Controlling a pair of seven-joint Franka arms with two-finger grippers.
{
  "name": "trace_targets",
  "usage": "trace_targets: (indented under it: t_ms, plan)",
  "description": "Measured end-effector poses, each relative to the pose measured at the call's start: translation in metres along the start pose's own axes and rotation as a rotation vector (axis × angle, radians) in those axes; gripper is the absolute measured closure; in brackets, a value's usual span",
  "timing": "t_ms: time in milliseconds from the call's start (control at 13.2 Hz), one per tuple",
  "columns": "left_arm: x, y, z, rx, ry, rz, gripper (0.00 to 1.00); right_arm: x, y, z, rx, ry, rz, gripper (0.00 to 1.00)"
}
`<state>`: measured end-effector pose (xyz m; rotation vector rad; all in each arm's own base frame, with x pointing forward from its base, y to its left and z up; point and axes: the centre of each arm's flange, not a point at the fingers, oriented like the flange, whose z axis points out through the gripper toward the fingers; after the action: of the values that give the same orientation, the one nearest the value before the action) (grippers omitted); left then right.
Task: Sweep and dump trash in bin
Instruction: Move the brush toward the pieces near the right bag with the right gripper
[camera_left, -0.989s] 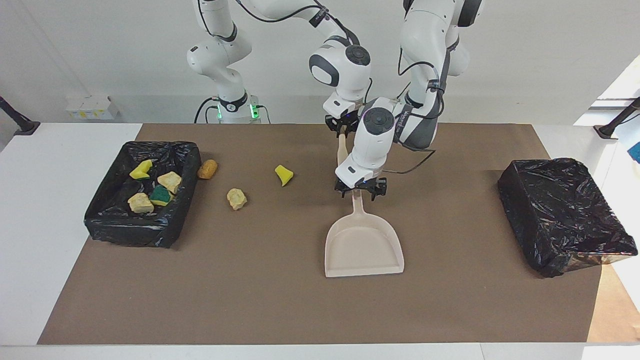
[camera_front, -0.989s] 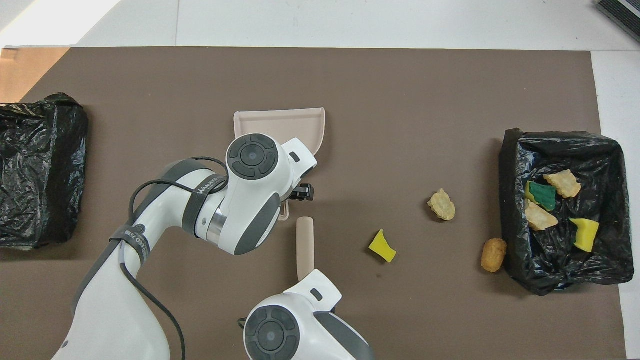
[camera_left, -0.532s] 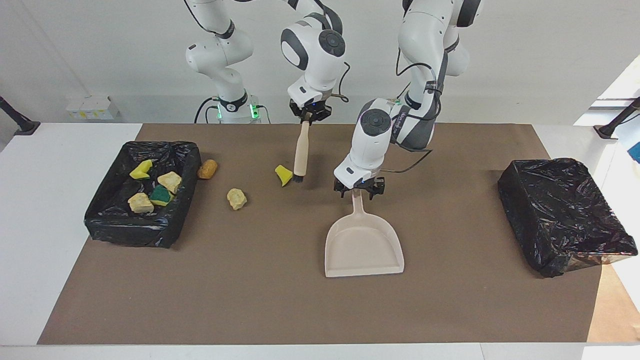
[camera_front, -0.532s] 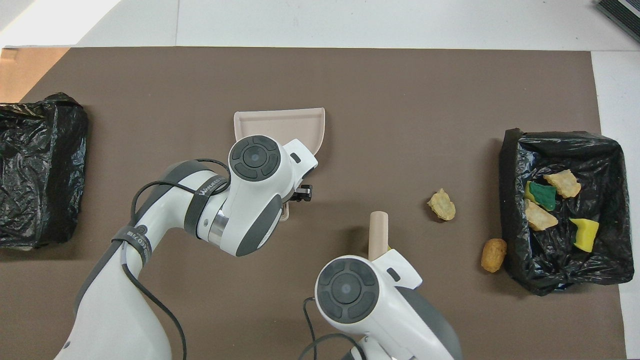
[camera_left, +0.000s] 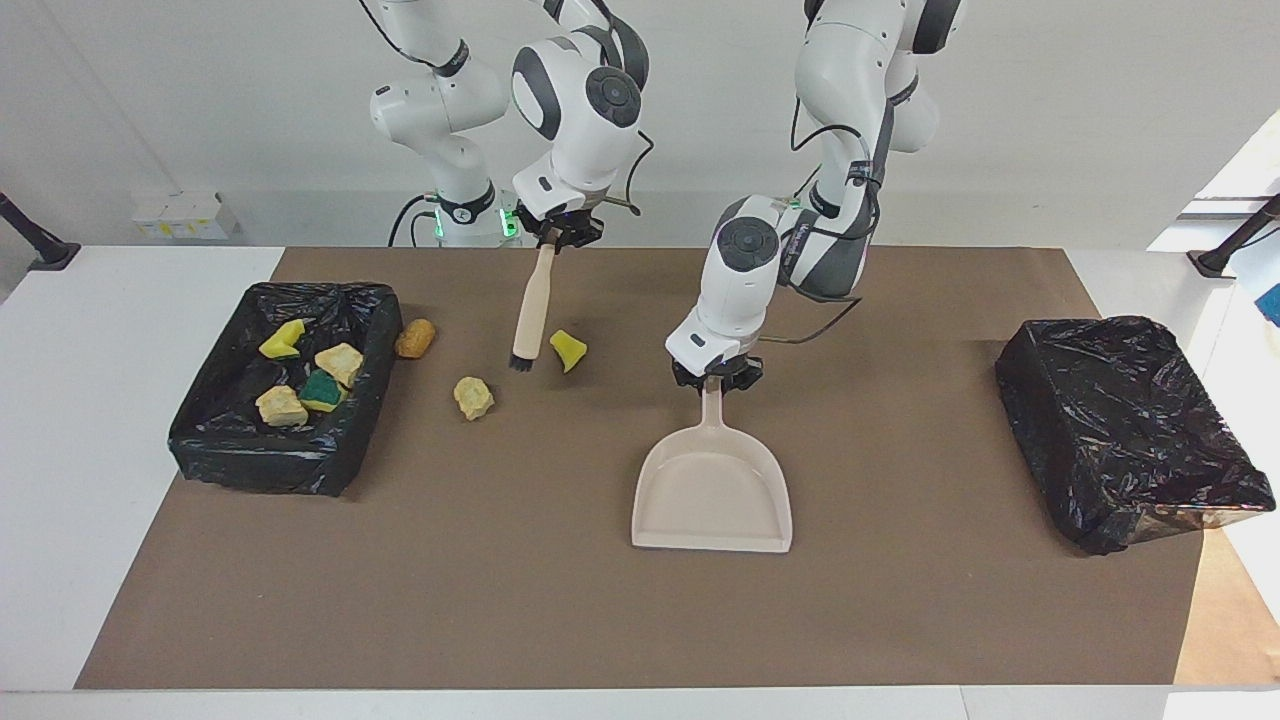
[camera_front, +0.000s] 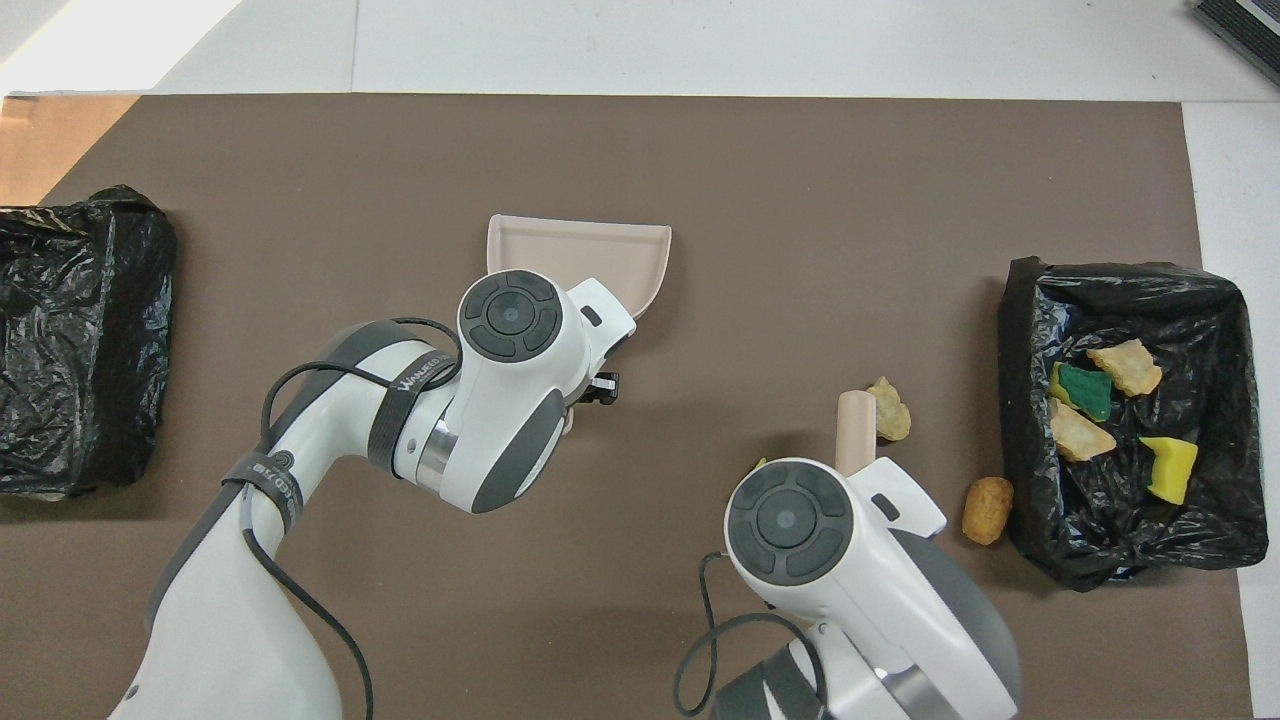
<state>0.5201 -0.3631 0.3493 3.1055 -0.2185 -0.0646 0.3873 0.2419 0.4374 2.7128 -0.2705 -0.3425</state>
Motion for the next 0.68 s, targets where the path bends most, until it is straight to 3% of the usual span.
trace_targets:
  t_ms: [304, 684]
  plan:
    - [0.001, -0.003, 0.000, 0.003, -0.003, 0.008, 0.85, 0.024, 0.048, 0.044, 0.003, -0.153, 0.124, 0.73]
    - [0.002, -0.005, -0.003, 0.001, 0.002, 0.030, 0.26, -0.028, 0.067, 0.087, 0.017, -0.255, 0.153, 0.73]
